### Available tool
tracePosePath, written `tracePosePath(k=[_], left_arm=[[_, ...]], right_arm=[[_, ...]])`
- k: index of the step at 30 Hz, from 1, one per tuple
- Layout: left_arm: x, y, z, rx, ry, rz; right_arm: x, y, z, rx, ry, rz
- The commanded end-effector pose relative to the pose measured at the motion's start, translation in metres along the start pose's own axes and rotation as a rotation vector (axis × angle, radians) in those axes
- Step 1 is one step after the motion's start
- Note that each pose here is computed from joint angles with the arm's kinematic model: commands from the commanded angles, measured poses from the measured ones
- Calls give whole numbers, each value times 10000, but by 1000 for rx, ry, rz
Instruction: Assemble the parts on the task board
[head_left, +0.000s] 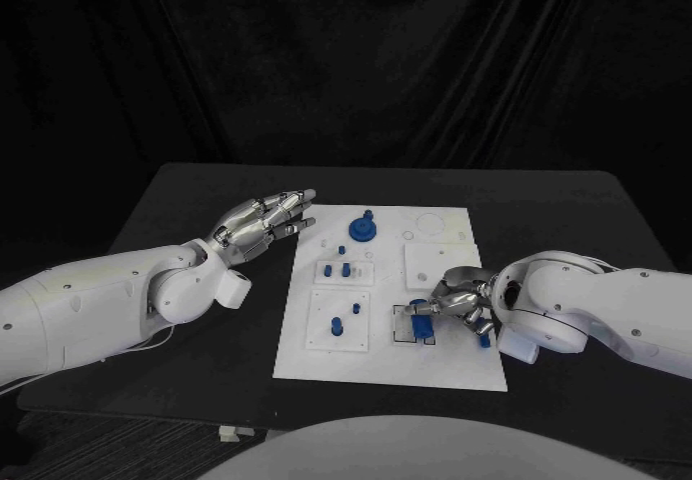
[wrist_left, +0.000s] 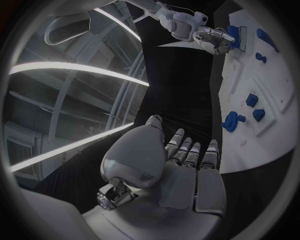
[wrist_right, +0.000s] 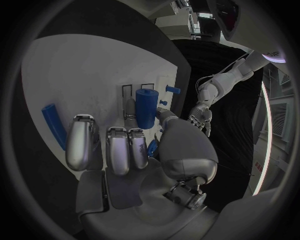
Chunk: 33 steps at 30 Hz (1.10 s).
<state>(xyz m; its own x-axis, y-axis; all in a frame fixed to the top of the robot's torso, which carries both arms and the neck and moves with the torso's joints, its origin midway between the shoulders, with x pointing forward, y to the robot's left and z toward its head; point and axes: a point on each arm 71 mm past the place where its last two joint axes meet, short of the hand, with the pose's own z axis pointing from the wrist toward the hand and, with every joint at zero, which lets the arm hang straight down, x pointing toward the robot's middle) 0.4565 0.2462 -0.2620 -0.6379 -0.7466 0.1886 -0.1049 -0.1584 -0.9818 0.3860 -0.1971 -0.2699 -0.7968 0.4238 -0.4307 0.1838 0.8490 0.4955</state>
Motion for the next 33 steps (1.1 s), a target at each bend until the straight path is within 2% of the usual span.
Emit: tracePosePath(k=[1,11,21,33], left_arm=[[23,1,3,12,20,-13],[26,9,6,11,24,-17],[89,21,14,7,40,-29],[54,23,0,4,31,-23]], right_arm=[[4,-21,11,30,-10,-30],[79,28,16,23,29,-55],[94,34,38,31,46,-66],[108,52,54,31,56,-74]])
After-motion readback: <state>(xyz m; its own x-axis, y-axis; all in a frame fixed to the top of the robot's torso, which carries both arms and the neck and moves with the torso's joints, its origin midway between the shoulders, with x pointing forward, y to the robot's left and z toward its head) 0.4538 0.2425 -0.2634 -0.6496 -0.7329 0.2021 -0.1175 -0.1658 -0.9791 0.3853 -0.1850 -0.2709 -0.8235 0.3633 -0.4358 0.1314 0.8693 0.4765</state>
